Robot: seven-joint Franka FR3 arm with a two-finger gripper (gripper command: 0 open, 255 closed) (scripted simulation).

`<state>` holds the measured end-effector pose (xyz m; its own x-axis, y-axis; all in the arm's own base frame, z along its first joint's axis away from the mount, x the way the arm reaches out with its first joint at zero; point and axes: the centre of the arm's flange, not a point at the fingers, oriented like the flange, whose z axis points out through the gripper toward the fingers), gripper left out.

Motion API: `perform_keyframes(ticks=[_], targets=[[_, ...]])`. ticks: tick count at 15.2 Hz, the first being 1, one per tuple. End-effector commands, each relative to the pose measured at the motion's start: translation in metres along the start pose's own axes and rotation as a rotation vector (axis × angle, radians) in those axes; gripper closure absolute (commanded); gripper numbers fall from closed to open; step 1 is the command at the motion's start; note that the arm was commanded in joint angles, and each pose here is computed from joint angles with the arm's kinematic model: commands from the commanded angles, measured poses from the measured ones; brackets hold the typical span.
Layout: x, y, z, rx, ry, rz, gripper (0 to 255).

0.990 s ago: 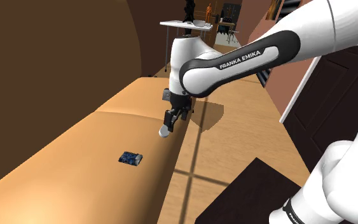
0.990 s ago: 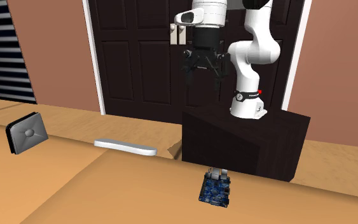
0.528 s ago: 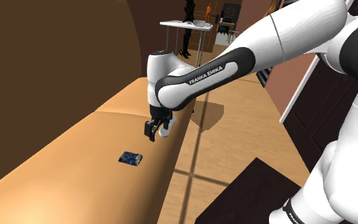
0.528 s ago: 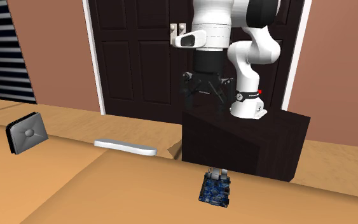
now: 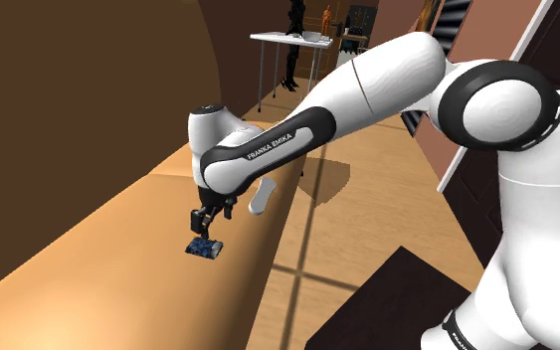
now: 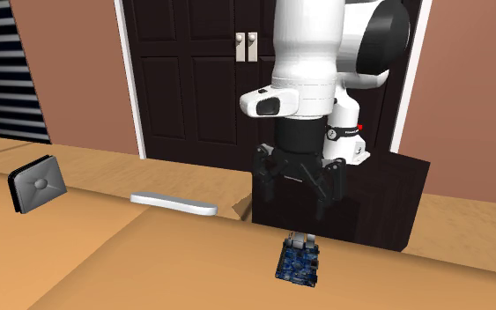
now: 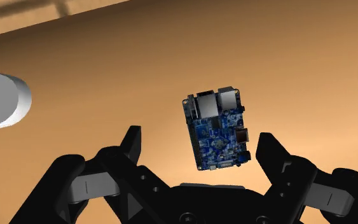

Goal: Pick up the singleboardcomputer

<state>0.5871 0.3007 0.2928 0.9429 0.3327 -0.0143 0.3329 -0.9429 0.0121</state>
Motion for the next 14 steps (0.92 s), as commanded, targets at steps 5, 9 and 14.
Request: perform_keyframes(ticks=[5,9,14], targets=[[0.030,-0.027,0.038,0.008,-0.007,-0.023,0],[0.030,-0.028,0.059,0.008,-0.007,-0.023,0],[0.031,-0.028,0.067,0.008,-0.007,-0.023,255]])
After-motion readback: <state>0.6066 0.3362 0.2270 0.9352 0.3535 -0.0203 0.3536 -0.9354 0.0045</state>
